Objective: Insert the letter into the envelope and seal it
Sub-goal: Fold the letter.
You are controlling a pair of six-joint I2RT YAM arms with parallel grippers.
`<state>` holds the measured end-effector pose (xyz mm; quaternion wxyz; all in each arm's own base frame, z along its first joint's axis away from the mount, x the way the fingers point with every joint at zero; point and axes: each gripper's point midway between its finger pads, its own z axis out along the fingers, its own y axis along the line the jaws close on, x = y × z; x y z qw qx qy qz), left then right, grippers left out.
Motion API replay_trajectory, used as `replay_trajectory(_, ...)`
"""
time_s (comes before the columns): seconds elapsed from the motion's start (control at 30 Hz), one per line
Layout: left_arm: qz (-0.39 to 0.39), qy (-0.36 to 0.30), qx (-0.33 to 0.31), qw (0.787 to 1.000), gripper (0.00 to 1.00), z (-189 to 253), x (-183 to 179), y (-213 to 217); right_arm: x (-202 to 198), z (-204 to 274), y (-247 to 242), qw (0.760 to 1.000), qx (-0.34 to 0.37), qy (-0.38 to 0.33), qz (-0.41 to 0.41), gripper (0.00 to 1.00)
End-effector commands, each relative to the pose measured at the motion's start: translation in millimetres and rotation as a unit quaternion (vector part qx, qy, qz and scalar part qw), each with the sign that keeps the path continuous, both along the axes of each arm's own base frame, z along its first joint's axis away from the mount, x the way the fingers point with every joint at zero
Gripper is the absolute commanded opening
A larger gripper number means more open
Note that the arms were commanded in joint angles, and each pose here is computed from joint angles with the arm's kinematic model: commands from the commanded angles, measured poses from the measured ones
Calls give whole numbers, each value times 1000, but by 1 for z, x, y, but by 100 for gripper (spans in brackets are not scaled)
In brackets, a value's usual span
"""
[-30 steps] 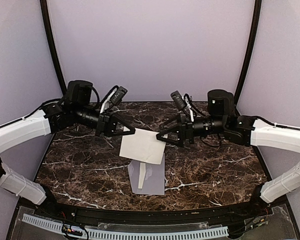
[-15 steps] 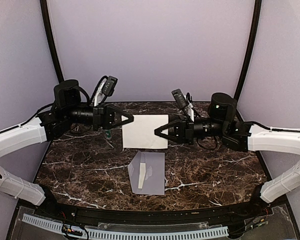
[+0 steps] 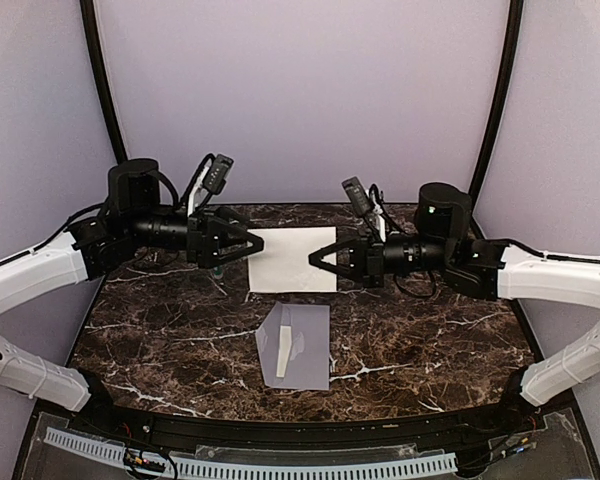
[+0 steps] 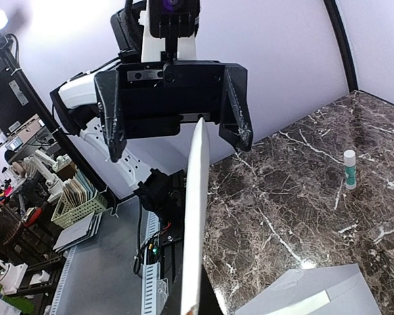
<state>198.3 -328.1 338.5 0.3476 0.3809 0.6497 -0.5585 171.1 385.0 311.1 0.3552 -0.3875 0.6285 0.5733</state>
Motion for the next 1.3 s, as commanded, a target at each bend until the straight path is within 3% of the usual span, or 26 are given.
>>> replay_trajectory(0.0,33,0,-34,999,91,7,2,8,7,44,-13,994,86,-43,-54,0)
replay_trajectory(0.03,35,-21,-65,997,92,20,3,8,7,49,-16,991,106,-46,-63,0)
replay_trajectory(0.07,43,2,-72,997,93,15,5,8,8,56,-18,988,125,-52,-72,0)
replay_trajectory(0.27,47,2,-172,984,94,40,7,3,14,85,-22,969,199,-83,-121,0)
replay_trajectory(0.5,56,12,-232,971,95,55,3,-1,21,101,-35,944,278,-76,-162,0)
replay_trajectory(0.9,114,51,-279,952,88,62,21,-29,22,108,-29,926,312,-82,-197,0)
replay_trajectory(1.17,80,74,-311,944,65,74,13,-45,21,104,-25,923,317,-82,-202,0)
replay_trajectory(1.27,69,74,-322,941,51,80,9,-48,21,102,-23,924,315,-80,-202,0)
